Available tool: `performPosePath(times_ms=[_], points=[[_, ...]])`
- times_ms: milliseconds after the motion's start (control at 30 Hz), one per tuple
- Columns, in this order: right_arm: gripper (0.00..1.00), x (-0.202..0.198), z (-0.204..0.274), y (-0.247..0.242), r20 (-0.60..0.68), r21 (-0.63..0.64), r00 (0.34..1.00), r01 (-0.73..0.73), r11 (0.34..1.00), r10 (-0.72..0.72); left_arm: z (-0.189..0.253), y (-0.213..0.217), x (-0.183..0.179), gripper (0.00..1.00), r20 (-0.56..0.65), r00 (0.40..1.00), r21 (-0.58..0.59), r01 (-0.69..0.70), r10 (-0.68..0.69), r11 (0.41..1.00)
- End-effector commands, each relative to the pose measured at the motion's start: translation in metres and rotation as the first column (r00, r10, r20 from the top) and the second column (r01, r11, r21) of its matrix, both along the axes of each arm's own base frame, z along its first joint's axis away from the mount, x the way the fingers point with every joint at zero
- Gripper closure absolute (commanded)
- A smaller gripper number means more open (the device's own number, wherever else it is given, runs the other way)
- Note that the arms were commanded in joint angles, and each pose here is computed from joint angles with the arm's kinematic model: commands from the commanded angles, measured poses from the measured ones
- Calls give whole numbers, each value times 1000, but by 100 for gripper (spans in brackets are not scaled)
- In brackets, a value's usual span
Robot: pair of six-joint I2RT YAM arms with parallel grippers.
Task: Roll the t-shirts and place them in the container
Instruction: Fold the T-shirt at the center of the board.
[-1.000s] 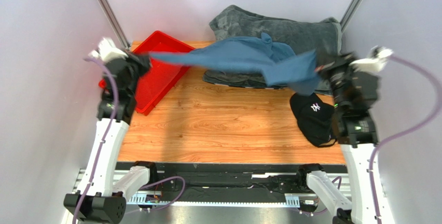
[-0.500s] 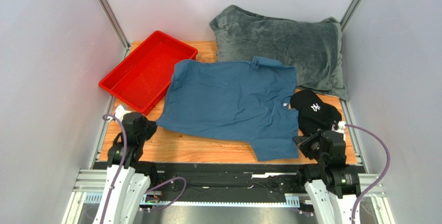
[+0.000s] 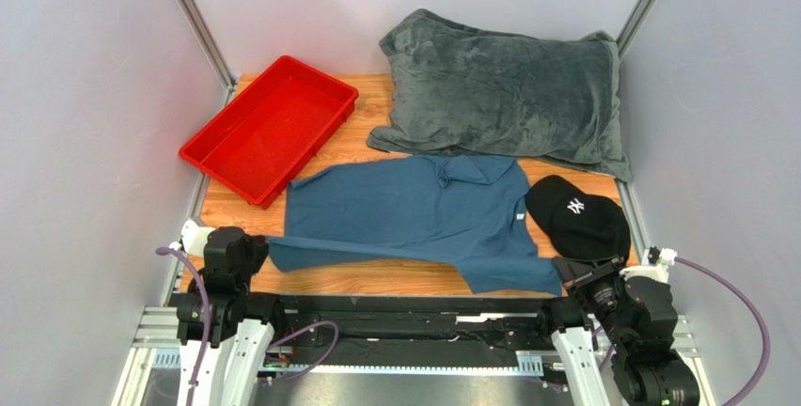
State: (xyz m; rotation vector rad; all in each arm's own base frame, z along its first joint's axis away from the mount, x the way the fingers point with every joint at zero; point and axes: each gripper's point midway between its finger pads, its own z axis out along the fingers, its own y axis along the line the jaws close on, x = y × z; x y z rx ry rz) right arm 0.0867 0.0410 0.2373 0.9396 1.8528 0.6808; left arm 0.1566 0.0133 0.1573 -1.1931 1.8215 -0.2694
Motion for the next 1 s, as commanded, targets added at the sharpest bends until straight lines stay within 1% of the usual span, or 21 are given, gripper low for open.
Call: performPosePath(times_ms=[0, 67, 100, 133, 167, 200, 233, 333, 433, 467, 500, 567, 633, 667, 700, 733, 767, 833, 967], points=[[100, -14, -53, -2, -250, -17, 968, 13, 1000, -17, 7, 2, 9, 100, -6, 1000, 48, 27, -26, 998], [100, -3, -59, -2, -266, -21, 964, 13, 1000, -18, -4, -3, 17, 100, -55, 997, 53, 64, -61, 997], [100, 9, -62, 0, -263, -21, 965, 5, 1000, -10, -3, -8, 25, 100, -51, 994, 53, 97, -94, 994], [100, 17, -67, 0, -271, -29, 962, 2, 1000, -10, -14, -11, 30, 100, -104, 988, 50, 119, -113, 992], [100, 25, -73, 7, -315, -11, 949, -30, 999, 25, -17, -13, 34, 100, -123, 984, 47, 134, -127, 990], [100, 37, -77, 11, -317, -2, 948, -46, 999, 43, -20, -16, 40, 100, -134, 980, 44, 152, -145, 987], [100, 44, -80, 13, -325, -7, 944, -66, 998, 60, -30, -16, 43, 100, -188, 971, 39, 157, -147, 987], [100, 74, -91, 18, -372, 0, 925, -80, 997, 75, -41, -16, 52, 100, -242, 959, 44, 162, -147, 986], [100, 103, -99, 22, -406, 2, 910, -89, 996, 82, -47, -12, 59, 100, -270, 955, 60, 148, -126, 987], [100, 115, -97, 24, -386, 3, 918, -93, 996, 87, -47, -12, 62, 100, -274, 953, 64, 148, -125, 987], [100, 122, -109, 24, -436, 6, 896, -93, 996, 86, -51, -11, 64, 100, -298, 947, 64, 147, -122, 987], [100, 138, -111, 27, -433, 7, 896, -99, 995, 92, -51, -11, 68, 100, -313, 943, 67, 143, -115, 987], [100, 151, -117, 26, -469, -4, 880, -93, 996, 80, -52, -10, 72, 100, -340, 933, 74, 150, -116, 986], [100, 159, -117, 23, -463, -25, 884, -84, 996, 63, -51, -8, 72, 100, -346, 932, 86, 149, -111, 985], [100, 163, -116, 21, -467, -39, 883, -81, 996, 54, -51, -7, 74, 100, -352, 930, 92, 148, -107, 985], [100, 166, -123, 19, -494, -52, 868, -81, 995, 45, -51, -5, 74, 100, -355, 929, 100, 144, -100, 984], [100, 175, -117, 16, -479, -73, 877, -81, 994, 36, -52, -2, 74, 100, -359, 929, 116, 138, -88, 984], [100, 182, -122, 17, -497, -79, 867, -90, 993, 39, -55, -1, 74, 99, -374, 923, 122, 140, -85, 983], [100, 198, -132, 24, -504, -60, 860, -126, 990, 79, -67, -4, 72, 98, -407, 909, 98, 142, -90, 985]])
